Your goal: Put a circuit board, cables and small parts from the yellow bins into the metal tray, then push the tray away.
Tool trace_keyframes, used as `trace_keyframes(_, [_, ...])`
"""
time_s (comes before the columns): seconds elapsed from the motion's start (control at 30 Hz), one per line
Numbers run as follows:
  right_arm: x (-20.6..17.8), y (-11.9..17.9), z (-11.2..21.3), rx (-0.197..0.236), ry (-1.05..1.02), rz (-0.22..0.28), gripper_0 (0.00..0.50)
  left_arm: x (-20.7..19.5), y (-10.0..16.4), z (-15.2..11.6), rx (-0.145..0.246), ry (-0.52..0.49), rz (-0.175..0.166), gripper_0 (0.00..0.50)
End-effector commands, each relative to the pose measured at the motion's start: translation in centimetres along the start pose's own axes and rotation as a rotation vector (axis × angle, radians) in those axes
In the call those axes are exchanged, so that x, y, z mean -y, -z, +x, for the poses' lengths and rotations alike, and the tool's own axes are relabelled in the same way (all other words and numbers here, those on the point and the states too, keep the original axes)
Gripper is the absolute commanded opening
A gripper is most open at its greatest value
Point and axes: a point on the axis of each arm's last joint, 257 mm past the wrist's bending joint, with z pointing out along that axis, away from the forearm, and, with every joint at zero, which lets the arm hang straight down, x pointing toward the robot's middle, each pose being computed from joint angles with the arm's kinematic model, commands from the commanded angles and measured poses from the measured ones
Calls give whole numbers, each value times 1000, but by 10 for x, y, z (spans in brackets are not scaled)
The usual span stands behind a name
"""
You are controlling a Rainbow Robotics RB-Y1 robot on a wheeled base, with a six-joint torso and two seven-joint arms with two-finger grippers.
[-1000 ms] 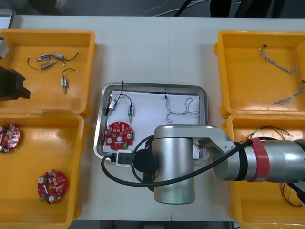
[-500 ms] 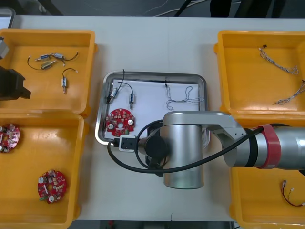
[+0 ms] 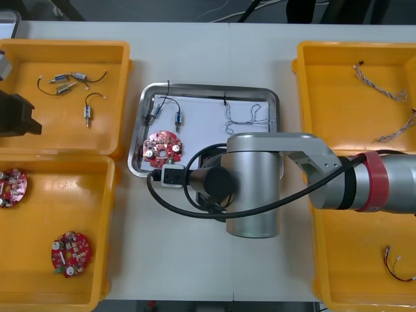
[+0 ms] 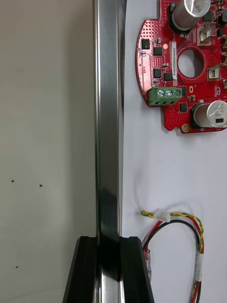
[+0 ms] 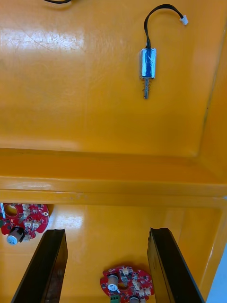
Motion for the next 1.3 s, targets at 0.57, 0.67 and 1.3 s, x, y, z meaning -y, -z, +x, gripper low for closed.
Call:
trace_keyframes(0.57, [65, 1, -6, 77, 77, 109, 0, -20, 17, -7, 32, -100, -56, 500])
trace_keyframes(0.67, [71, 1, -7, 85, 79, 120, 0, -20, 17, -7, 32, -100, -56, 500])
trace_keyframes(1.3, [116, -9, -6, 136, 90, 186, 0, -20, 17, -7, 32, -100, -56, 500])
